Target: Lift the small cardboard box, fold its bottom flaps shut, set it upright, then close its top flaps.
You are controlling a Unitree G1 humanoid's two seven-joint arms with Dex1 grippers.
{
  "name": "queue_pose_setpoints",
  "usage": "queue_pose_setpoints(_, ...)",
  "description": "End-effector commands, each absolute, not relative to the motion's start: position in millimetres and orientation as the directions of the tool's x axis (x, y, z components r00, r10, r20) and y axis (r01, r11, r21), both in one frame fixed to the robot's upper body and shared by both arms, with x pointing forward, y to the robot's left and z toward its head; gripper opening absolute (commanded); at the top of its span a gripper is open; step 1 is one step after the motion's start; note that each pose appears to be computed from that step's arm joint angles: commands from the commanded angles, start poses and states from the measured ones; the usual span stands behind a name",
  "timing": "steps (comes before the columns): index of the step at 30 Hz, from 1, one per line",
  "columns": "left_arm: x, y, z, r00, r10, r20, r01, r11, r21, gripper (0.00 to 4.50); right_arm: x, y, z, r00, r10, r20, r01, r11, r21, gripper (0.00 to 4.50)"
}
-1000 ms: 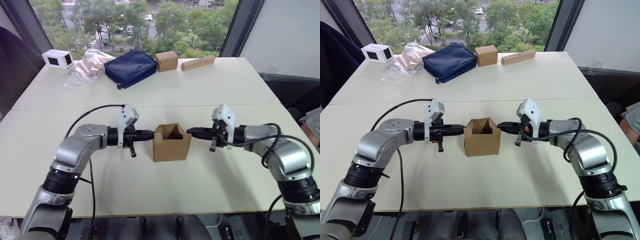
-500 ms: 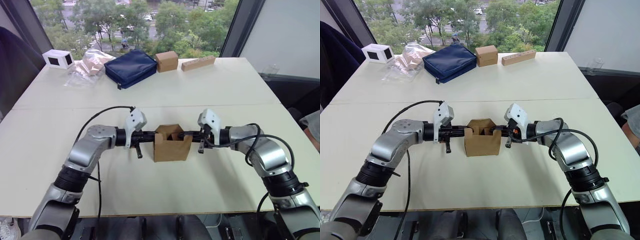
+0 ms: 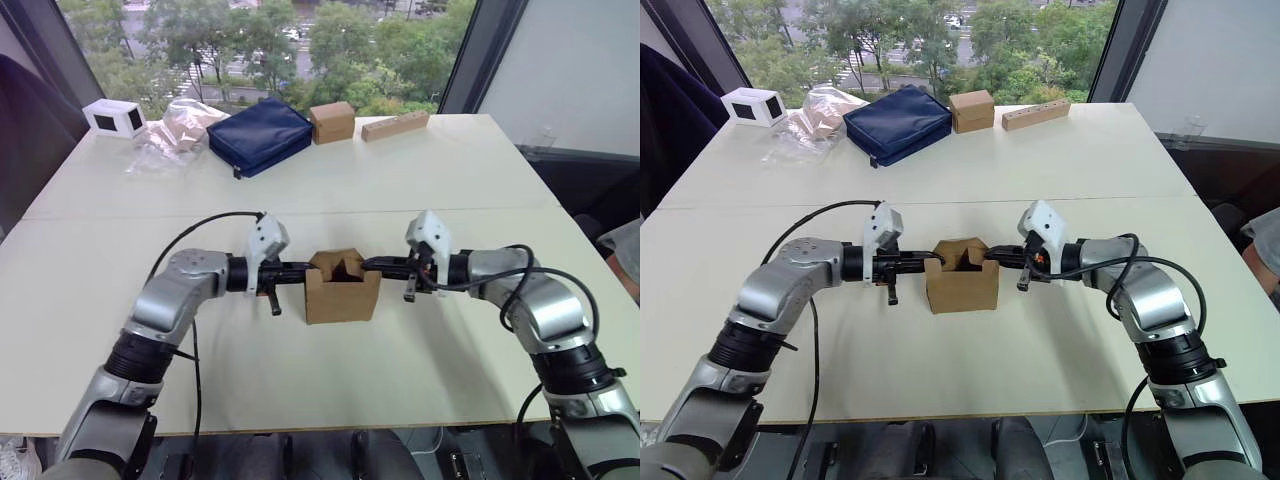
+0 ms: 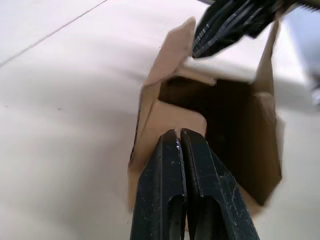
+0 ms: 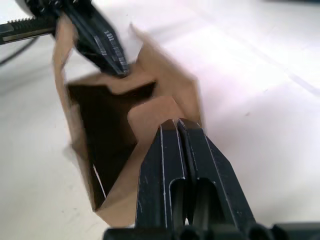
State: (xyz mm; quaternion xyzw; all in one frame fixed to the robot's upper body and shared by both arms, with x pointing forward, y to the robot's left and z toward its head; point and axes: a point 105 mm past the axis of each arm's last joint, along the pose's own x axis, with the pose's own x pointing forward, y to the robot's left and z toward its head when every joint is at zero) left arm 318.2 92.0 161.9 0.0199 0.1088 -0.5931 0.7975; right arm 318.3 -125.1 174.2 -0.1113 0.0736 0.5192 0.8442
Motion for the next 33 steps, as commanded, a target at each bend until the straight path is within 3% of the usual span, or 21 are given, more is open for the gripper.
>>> queue_pose_setpoints(1,333,117,196,0.348,-0.932,-0.106,0.931,0.357,-0.082,0.08,313,-141,221,0.496,0.864,-0.086,-0.866,0.484,-0.129,0.0)
queue_pose_setpoints(5,357,138,188,0.454,-0.88,-0.14,0.883,0.465,-0.061,0.08,302,-149,243,0.516,0.856,-0.039,-0.849,0.504,-0.161,0.0)
queue_pose_setpoints(8,372,143,171,0.466,-0.864,-0.19,0.874,0.483,-0.054,0.08,282,-135,249,0.449,0.892,-0.046,-0.889,0.442,-0.12,0.0)
queue_pose_setpoints(12,384,133,151,0.408,-0.882,-0.234,0.892,0.44,-0.101,0.08,244,-107,230,0.292,0.943,-0.16,-0.956,0.284,-0.075,0.0)
queue_pose_setpoints(15,388,123,139,0.355,-0.894,-0.272,0.912,0.395,-0.108,0.08,232,-95,214,0.26,0.936,-0.238,-0.965,0.242,-0.1,0.0)
queue_pose_setpoints(17,390,118,135,0.333,-0.9,-0.282,0.919,0.376,-0.116,0.08,230,-90,209,0.264,0.929,-0.258,-0.963,0.239,-0.126,0.0)
queue_pose_setpoints(21,389,103,119,0.266,-0.905,-0.332,0.944,0.314,-0.097,0.08,252,-80,204,0.371,0.895,-0.247,-0.922,0.324,-0.212,0.0)
queue_pose_setpoints(33,389,79,116,0.226,-0.926,-0.304,0.963,0.258,-0.07,0.08,268,-75,180,0.436,0.835,-0.336,-0.893,0.357,-0.273,0.0)
